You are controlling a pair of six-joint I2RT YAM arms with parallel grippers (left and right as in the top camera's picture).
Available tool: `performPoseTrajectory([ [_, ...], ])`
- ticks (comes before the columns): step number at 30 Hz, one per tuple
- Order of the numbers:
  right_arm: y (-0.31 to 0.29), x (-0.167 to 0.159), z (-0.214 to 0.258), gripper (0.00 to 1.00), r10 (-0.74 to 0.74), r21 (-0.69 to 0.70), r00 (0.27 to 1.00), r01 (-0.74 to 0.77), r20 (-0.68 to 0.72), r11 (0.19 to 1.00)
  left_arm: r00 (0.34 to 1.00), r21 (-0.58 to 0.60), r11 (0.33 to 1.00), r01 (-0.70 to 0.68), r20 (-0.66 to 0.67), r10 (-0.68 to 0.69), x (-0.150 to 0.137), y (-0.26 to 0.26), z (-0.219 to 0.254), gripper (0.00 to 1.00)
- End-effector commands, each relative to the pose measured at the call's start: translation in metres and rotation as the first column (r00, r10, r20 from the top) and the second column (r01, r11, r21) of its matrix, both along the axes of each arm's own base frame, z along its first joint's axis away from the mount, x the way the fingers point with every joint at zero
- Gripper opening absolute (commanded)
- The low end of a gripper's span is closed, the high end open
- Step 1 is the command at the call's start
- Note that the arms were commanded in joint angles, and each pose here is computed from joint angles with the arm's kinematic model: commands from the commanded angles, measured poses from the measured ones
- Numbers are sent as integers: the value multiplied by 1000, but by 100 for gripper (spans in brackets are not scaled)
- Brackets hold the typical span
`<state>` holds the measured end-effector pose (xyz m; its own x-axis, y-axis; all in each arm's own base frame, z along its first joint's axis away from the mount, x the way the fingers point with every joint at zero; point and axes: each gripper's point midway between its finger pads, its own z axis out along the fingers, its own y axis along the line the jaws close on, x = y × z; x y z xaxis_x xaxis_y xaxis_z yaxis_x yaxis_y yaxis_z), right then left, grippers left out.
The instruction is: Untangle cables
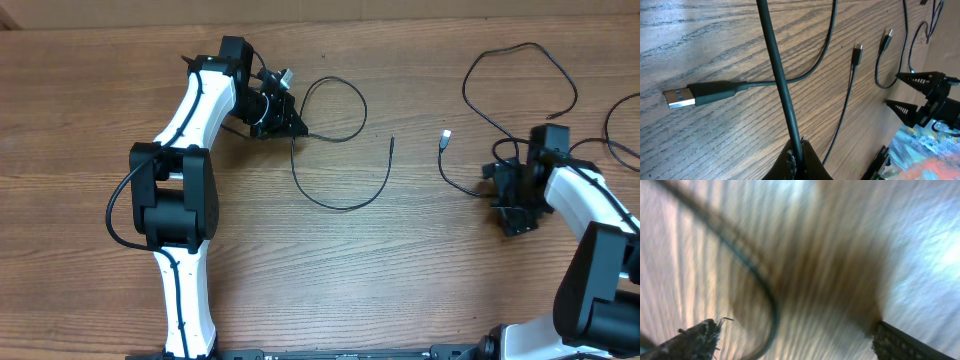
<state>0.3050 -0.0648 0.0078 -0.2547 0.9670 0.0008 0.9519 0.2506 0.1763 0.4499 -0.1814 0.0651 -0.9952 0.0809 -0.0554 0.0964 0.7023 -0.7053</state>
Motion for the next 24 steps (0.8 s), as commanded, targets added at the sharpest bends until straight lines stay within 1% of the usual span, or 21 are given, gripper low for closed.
performPoseTrajectory([
  [1, -17, -3, 6, 89, -49, -44, 999, 49, 9, 998, 998, 1, 1000, 26, 64, -26, 5, -3, 16, 4],
  [3, -20, -3, 6, 87, -55, -50, 998, 55, 9, 997, 998, 1, 1000, 26, 65, -26, 5, -3, 16, 4],
  [11, -19, -2, -3, 83, -52, -45, 999, 51, -4, 998, 997, -1, 1000, 25, 74, -25, 7, -4, 17, 4],
  [16, -13, 2, -17, 83, -46, -3, 999, 46, -14, 999, 997, 0, 1000, 25, 74, -25, 6, -4, 17, 4],
  [18, -9, 5, -21, 76, -41, 25, 999, 42, -8, 999, 997, 0, 1000, 25, 74, -25, 6, -4, 17, 4],
  [20, -6, 9, -23, 66, -38, 47, 999, 38, 2, 998, 997, 0, 1000, 25, 74, -25, 6, -4, 17, 4],
  [21, -5, 10, -24, 59, -37, 49, 999, 37, 5, 998, 997, 0, 1000, 25, 74, -25, 6, -4, 17, 4],
  [22, -5, 11, -24, 43, -36, 47, 999, 35, 9, 998, 997, 0, 1000, 25, 74, -25, 6, -4, 17, 4],
  [23, -6, 12, -24, 37, -36, 47, 999, 35, 13, 998, 997, 0, 1000, 25, 74, -25, 6, -4, 17, 4],
  [24, -6, 12, -23, 29, -36, 46, 999, 35, 14, 998, 997, 0, 1000, 26, 74, -26, 6, -4, 17, 4],
])
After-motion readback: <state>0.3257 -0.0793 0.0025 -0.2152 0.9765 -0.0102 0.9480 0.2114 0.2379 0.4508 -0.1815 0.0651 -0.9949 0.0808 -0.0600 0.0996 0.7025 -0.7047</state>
